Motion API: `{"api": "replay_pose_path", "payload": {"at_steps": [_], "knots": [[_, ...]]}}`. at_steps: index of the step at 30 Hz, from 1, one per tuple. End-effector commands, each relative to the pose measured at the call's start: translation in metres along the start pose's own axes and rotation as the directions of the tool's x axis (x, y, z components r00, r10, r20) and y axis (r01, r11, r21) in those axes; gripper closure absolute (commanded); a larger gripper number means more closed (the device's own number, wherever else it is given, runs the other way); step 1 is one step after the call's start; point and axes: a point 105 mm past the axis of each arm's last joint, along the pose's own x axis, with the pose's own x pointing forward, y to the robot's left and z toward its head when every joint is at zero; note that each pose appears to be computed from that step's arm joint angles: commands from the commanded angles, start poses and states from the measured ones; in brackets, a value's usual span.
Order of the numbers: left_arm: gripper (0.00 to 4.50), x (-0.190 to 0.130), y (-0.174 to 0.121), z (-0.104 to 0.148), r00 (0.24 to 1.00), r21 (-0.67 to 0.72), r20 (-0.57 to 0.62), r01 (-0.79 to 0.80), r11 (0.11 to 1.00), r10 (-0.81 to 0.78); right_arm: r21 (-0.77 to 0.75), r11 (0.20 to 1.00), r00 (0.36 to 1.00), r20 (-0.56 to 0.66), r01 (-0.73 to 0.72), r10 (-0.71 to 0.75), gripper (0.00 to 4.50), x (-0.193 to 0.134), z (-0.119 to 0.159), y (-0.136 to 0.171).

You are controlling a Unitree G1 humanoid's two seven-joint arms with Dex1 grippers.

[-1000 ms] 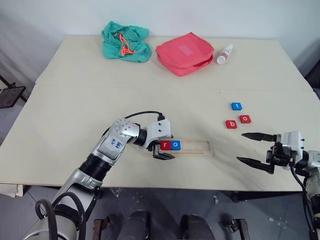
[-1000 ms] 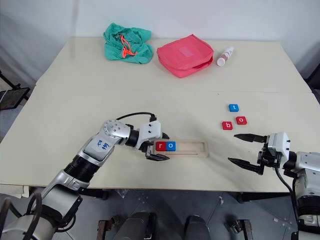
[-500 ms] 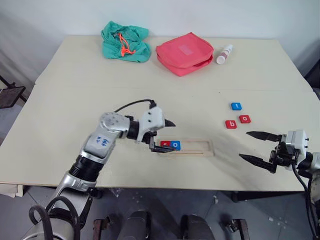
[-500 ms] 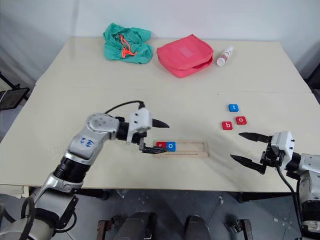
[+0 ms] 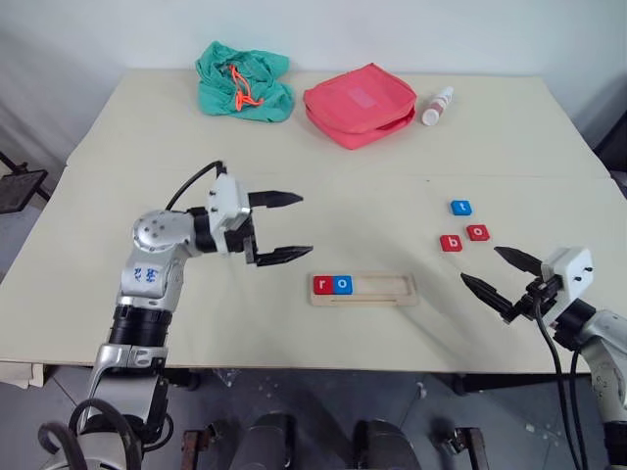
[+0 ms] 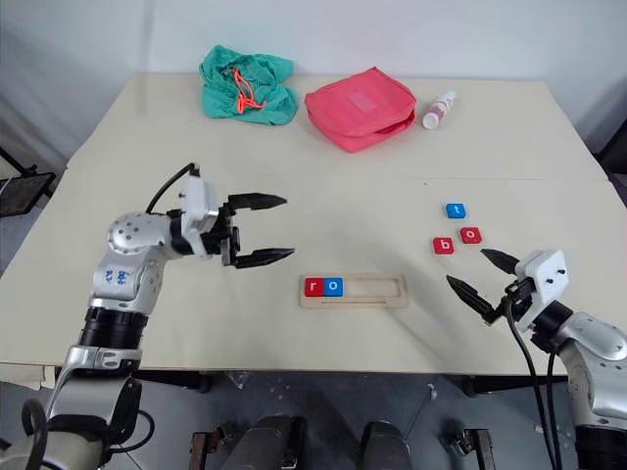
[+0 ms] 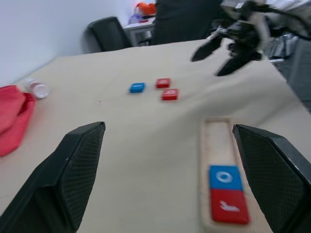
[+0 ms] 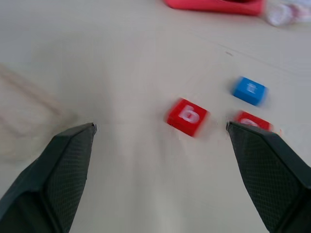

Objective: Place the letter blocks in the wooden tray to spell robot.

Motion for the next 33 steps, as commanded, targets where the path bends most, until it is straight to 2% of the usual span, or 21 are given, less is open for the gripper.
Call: {"api": "replay_pose_path", "payload": {"at_steps": [1,3,6,9,12,17,33], "knots": [[0.03,-0.017,-0.009,0.005,0.997,0.042,0.078,0.017,0.999,-0.02,-0.014,0.999,0.999,-0.008,0.041,-0.041,0.0,0.007,0.006,0.004],[0.03,-0.024,-0.014,-0.004,0.996,0.005,0.086,0.006,1.0,-0.006,0.023,0.996,0.996,-0.034,0.086,-0.085,0.0,0.012,0.003,0.003],[0.03,-0.035,-0.033,-0.03,0.999,-0.033,0.024,0.041,0.999,-0.04,0.106,0.985,0.985,-0.119,0.134,-0.121,0.0,0.02,-0.004,0.01],[0.03,-0.038,-0.036,-0.034,0.999,-0.056,0.035,0.036,0.998,-0.034,0.134,0.978,0.982,-0.126,0.157,-0.14,0.0,0.023,-0.001,0.011],[0.03,-0.043,-0.04,-0.041,0.998,-0.062,0.032,0.053,0.997,-0.051,0.156,0.967,0.968,-0.183,0.203,-0.173,0.0,0.024,-0.006,0.008],[0.03,-0.047,-0.039,-0.045,0.997,-0.058,0.054,0.058,0.997,-0.055,0.18,0.953,0.96,-0.187,0.243,-0.21,0.0,0.027,-0.003,0.004],[0.03,-0.044,-0.04,-0.044,0.994,-0.037,0.073,0.084,0.996,-0.082,0.196,0.95,0.963,-0.166,0.245,-0.214,0.0,0.029,0.0,0.006]]}}
